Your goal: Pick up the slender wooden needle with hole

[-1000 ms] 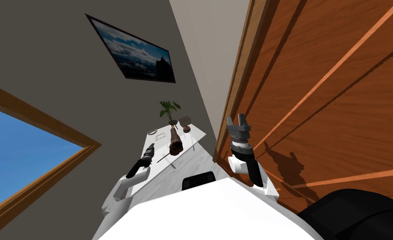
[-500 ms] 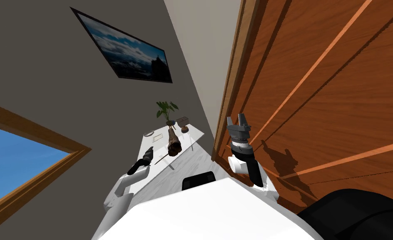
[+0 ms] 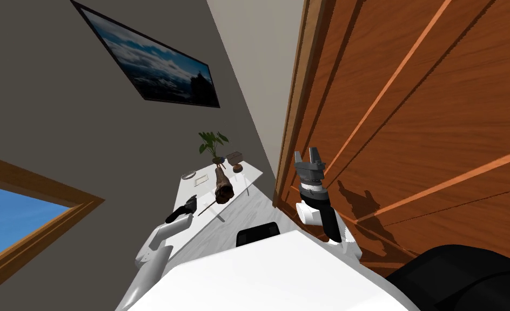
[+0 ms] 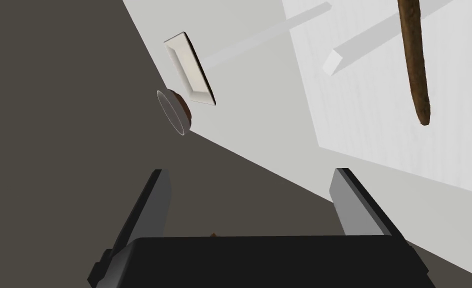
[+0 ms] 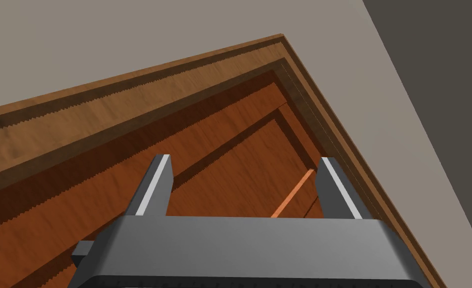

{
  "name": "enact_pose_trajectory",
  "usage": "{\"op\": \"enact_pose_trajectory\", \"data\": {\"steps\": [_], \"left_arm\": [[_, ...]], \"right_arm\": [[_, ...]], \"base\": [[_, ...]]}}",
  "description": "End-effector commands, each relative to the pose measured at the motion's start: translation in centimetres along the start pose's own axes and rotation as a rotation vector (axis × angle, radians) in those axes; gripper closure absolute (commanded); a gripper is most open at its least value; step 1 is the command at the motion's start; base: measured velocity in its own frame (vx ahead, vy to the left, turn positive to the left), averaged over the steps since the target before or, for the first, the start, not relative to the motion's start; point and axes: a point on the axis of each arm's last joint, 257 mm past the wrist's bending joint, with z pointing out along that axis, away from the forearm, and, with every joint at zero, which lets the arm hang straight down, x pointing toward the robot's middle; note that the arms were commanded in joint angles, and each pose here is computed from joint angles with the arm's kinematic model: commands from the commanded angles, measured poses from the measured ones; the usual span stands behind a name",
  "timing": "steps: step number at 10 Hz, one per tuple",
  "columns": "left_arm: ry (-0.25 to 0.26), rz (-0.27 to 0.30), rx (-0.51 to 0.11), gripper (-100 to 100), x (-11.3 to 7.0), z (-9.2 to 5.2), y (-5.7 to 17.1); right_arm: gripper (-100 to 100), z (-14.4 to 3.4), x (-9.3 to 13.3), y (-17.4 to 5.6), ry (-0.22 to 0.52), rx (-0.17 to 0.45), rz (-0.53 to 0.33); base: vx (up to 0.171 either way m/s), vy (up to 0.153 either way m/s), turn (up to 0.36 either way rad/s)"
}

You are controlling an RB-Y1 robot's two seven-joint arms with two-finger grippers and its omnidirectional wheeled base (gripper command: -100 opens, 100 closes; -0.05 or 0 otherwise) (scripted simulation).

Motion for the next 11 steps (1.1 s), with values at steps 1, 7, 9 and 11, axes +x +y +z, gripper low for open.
{"op": "enact_pose_trajectory", "data": {"steps": [1,7,9,11], "left_arm": [[-0.011,-0.039,-0.063,-100,-0.9,0.7,1.4],[-0.037,-0.126,-0.236,-100,-2.3,2.0,6.4],[-0.048,-0.172,-0.306,-100,-2.7,2.2,8.1],[-0.057,-0.218,-0.372,-100,-3.0,2.4,9.7]], "right_arm": [[0,0.0,0.0,0.0,0.000,0.000,0.000],[0,0.0,0.0,0.0,0.000,0.000,0.000],[0,0.0,0.0,0.0,0.000,0.000,0.000],[0,0.0,0.0,0.0,0.000,0.000,0.000]], "base": [[-0.009,0.004,-0.177],[-0.008,0.019,-0.081],[-0.007,0.021,-0.115],[-0.002,0.036,-0.090]]}}
